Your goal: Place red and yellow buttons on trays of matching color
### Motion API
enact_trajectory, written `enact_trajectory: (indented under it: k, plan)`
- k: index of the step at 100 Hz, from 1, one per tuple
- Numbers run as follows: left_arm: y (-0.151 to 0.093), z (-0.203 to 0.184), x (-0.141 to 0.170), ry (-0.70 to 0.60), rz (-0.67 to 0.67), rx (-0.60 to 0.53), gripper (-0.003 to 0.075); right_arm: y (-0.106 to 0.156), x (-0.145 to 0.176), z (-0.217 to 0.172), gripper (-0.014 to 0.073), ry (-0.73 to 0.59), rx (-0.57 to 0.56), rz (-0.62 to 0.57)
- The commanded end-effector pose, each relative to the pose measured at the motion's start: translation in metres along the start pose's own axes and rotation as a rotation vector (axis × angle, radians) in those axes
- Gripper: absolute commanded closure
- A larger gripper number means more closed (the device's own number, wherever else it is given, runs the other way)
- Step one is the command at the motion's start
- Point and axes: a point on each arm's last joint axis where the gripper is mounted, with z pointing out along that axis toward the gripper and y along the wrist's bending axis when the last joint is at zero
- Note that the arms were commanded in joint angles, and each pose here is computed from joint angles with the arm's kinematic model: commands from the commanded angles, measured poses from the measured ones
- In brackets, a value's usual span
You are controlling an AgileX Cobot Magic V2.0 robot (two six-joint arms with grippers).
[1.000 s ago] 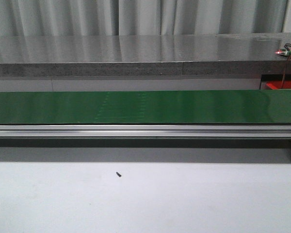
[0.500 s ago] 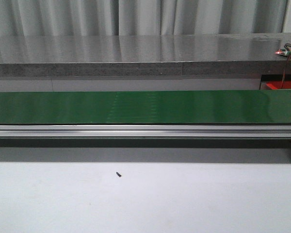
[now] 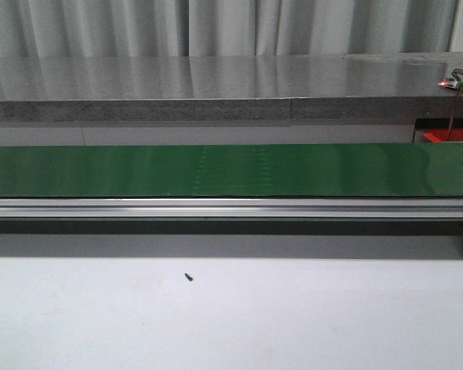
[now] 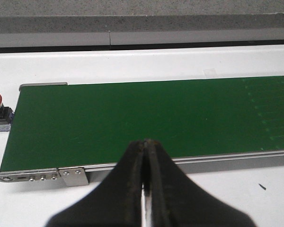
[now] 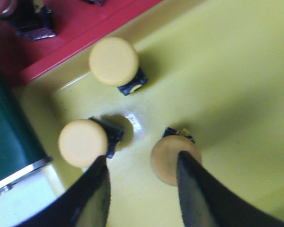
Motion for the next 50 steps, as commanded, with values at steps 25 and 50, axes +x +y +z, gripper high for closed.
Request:
enact_trajectory:
  k: [25, 50]
  plan:
    - [-0.002, -0.008, -0.014, -0.111, -0.016, 0.003, 0.074, 0.056, 0.009, -0.059, 0.0651, -0.17, -0.137, -0.198]
    - [-0.002, -0.008, -0.014, -0.111, -0.016, 0.003, 0.074, 0.094, 0.034, -0.09, 0.0661, -0.229, -0.263, -0.375]
